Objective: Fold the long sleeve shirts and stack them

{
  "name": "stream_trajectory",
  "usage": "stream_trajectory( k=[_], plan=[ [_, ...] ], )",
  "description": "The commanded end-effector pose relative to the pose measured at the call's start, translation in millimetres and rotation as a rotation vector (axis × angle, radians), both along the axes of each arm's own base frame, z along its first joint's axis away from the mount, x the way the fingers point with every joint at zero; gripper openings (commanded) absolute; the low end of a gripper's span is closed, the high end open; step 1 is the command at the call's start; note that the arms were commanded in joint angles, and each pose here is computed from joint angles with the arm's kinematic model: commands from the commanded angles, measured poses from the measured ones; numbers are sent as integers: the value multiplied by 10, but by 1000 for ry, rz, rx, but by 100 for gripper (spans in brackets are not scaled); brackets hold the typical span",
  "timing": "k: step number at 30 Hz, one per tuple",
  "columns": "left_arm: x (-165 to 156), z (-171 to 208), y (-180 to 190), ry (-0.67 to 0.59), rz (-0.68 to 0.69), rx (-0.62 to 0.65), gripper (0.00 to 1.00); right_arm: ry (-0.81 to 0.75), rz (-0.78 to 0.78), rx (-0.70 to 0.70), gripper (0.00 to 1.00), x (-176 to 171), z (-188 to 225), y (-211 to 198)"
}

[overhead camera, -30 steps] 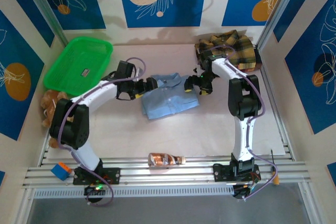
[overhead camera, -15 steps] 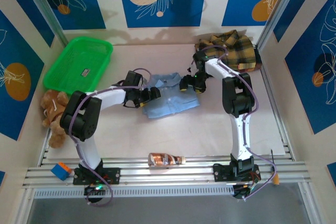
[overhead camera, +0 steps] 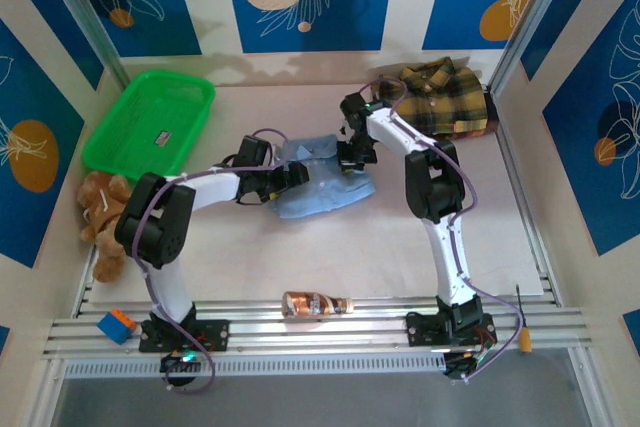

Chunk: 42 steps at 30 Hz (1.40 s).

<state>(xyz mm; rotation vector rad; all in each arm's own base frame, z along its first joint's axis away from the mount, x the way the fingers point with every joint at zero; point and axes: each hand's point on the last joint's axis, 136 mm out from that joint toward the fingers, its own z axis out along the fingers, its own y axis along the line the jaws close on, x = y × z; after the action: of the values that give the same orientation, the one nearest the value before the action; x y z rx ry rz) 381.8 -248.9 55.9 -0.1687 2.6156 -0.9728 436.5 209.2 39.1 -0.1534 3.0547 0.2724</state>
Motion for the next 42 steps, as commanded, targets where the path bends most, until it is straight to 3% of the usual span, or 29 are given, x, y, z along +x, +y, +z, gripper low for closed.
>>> stream_trajectory(
  k=[1, 9, 17, 29, 42],
  plan=[
    [106, 487, -108, -119, -30, -56, 98, -137, -8, -224, 0, 232, 397, -428],
    [420, 1617, -190, -352, -48, -93, 100, -514, 48, -511, 0, 838, 1536, -900],
    [537, 2360, -173, -502, -32, -112, 100, -690, 28, -590, 0, 1160, 2097, -1128],
    [491, 2297, 28, -501, -4, -68, 100, -819, -39, -503, 0, 1256, 2663, -1288],
    [465, 2181, 142, -479, 18, -50, 100, -811, -139, -332, 0, 1128, 2890, -1492]
  ],
)
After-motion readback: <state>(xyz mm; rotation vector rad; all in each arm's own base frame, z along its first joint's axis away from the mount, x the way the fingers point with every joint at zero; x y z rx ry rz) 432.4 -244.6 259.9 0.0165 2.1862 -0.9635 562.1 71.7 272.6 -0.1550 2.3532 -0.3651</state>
